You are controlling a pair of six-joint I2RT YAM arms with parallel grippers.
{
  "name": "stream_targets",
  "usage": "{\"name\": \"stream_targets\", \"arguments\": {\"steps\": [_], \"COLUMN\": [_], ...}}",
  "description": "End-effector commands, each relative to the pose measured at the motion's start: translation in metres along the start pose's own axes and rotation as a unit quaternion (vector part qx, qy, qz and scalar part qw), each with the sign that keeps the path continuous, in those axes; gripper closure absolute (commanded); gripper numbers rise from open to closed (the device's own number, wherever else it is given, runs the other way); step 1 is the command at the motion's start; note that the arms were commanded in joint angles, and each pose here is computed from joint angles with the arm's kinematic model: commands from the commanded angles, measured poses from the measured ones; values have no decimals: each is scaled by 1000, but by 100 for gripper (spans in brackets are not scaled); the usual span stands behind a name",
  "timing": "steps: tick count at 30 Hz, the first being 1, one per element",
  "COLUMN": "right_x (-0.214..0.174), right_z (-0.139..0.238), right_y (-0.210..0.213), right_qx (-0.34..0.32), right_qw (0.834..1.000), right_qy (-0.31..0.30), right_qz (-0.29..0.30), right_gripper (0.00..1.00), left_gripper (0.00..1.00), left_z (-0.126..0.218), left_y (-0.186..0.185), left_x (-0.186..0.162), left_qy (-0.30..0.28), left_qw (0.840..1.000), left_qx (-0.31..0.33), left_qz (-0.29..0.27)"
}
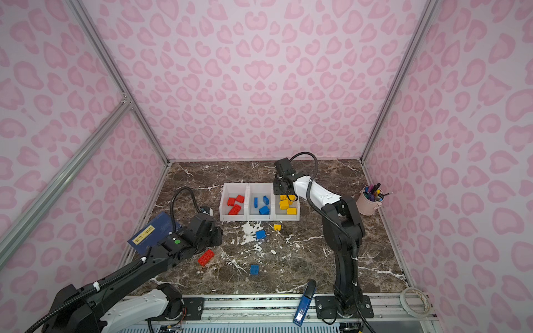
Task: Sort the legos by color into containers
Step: 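Open the right gripper to drop the yellow brick into the compartment, then withdraw the right gripper while the left gripper grasps a blue brick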
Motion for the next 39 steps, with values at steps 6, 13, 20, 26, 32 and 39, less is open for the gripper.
{"name": "stream_targets", "arguments": {"steps": [6,13,20,26,32,39], "right_x": [-14,-38,-61,-80,-90,-99], "right_z": [27,60,95,113,124,120], "right_y": [-3,-12,-26,-53,-67,-68], "right_qx": [11,16,3,-9,-14,-8], "right_qw": [1000,999,998,996,994,995], "right_qy": [-14,-29,-48,-58,-65,-52], "right_qz": [-12,-24,-33,-64,-83,-89], "right_gripper": [48,47,46,46,46,46], "left_gripper": [48,43,41,39,38,37], "left_z": [-6,-21,-48,-68,-82,-96], "left_y": [-35,-83,-124,-143,-153,-152], "left_x": [0,-1,-10,-15,-22,-28], "left_qy": [10,36,85,120,152,165], "left_qw": [997,982,950,920,897,882], "left_qx": [-38,-76,-109,-133,-148,-136], "left_qz": [-72,-170,-282,-347,-388,-419]}}
Point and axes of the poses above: each gripper's point midway between its finger pads, its own z axis back along the fingers, its own y axis along the line the jaws close on, x = y × z, the point moved 7 cm from there along z, back along the fingers, and after that the axes turned 7 degrees about z, right-handed, at the moved point
